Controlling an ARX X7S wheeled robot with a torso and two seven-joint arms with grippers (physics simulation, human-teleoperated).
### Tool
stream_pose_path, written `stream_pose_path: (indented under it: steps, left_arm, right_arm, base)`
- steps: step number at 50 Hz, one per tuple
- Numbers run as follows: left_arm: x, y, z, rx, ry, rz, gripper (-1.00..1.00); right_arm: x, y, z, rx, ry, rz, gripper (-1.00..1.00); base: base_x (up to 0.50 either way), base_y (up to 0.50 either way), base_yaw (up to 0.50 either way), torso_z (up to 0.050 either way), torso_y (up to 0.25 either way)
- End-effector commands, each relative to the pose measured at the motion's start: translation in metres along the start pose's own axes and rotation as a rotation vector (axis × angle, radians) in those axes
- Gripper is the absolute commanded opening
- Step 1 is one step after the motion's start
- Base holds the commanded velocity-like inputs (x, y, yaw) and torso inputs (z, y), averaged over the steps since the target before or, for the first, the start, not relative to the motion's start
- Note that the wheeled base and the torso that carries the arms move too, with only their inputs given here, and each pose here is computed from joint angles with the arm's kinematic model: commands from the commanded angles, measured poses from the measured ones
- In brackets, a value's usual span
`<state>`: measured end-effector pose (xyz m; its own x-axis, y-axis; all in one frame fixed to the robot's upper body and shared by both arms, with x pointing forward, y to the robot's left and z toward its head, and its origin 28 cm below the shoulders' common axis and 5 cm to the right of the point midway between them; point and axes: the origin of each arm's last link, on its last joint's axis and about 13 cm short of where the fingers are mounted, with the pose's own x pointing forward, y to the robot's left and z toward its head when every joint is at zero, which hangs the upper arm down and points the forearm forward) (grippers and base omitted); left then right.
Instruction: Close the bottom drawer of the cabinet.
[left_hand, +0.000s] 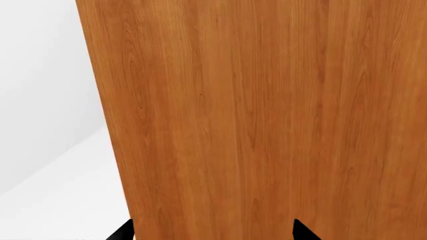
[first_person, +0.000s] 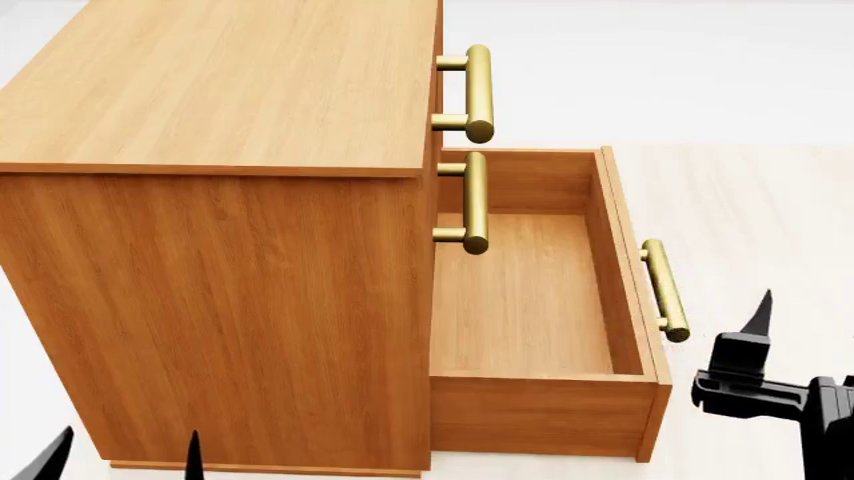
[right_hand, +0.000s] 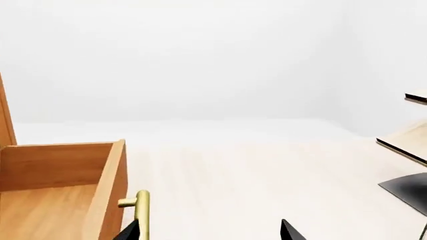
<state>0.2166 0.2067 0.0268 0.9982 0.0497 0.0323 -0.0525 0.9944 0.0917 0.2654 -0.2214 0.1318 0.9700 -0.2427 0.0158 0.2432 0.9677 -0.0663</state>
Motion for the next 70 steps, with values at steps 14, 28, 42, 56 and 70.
stream_pose_path:
  steps: [14,28,42,56,70]
  left_arm:
    - [-0.001,-0.001,0.000,-0.041,-0.003,-0.027,1.00]
    - [-0.002,-0.002,0.003,-0.041,-0.007,-0.030,1.00]
    - [-0.002,-0.002,0.004,-0.040,-0.009,-0.030,1.00]
    - [-0.002,-0.001,0.005,-0.040,-0.011,-0.027,1.00]
    - [-0.001,0.000,0.003,-0.042,-0.009,-0.023,1.00]
  right_arm:
    - [0.016,-0.004,-0.075,0.045,0.104,0.020,1.00]
    - [0.018,0.005,-0.085,0.069,0.113,0.090,1.00]
    - [0.021,0.017,-0.093,0.097,0.109,0.143,1.00]
    - [0.024,0.031,-0.089,0.090,0.096,0.216,1.00]
    - [0.023,0.041,-0.099,0.102,0.091,0.270,1.00]
  base:
    - [0.00,0.00,0.00,0.000,0.000]
    - [0.00,0.00,0.00,0.000,0.000]
    - [0.00,0.00,0.00,0.000,0.000]
    - [0.00,0.00,0.00,0.000,0.000]
    - [0.00,0.00,0.00,0.000,0.000]
